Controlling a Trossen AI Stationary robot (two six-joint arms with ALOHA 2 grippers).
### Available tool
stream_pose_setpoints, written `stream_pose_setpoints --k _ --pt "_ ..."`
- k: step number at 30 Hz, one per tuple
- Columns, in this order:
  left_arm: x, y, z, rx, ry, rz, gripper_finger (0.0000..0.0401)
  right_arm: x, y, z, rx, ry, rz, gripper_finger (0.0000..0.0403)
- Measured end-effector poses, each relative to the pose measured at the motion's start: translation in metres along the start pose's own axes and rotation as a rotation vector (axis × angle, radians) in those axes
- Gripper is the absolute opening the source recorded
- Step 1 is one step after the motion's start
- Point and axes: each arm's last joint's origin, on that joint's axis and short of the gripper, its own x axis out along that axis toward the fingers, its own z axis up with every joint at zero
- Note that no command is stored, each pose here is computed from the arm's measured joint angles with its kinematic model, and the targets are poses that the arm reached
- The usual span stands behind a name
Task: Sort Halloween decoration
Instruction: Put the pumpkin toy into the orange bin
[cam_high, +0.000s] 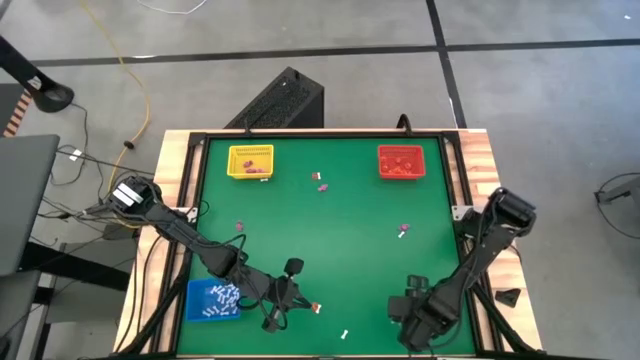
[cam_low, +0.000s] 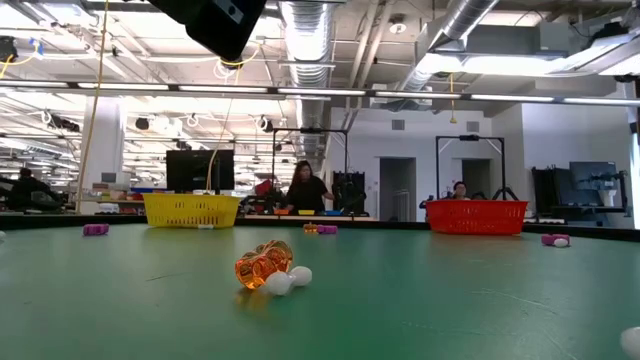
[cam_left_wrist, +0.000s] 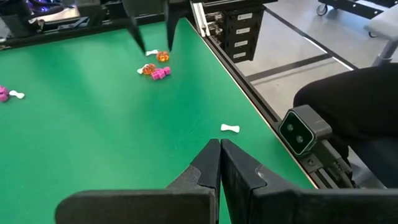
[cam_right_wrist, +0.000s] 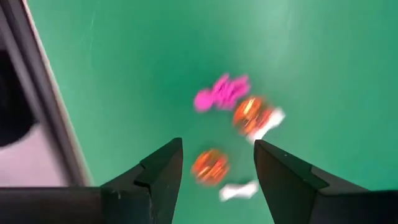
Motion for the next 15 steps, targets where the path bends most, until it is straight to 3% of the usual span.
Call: stream_pose_setpoints --k 6,15 --pt "0.000 0.000 -0.001 0.000 0.007 0.000 0.0000 -0.002 0.010 -0.016 0.264 0.029 0.024 0.0228" --pt "0.000 0.000 0.000 -0.012 0.005 0.000 0.0000 -0.002 0.010 -0.018 0.373 0.025 0.014 0.0228"
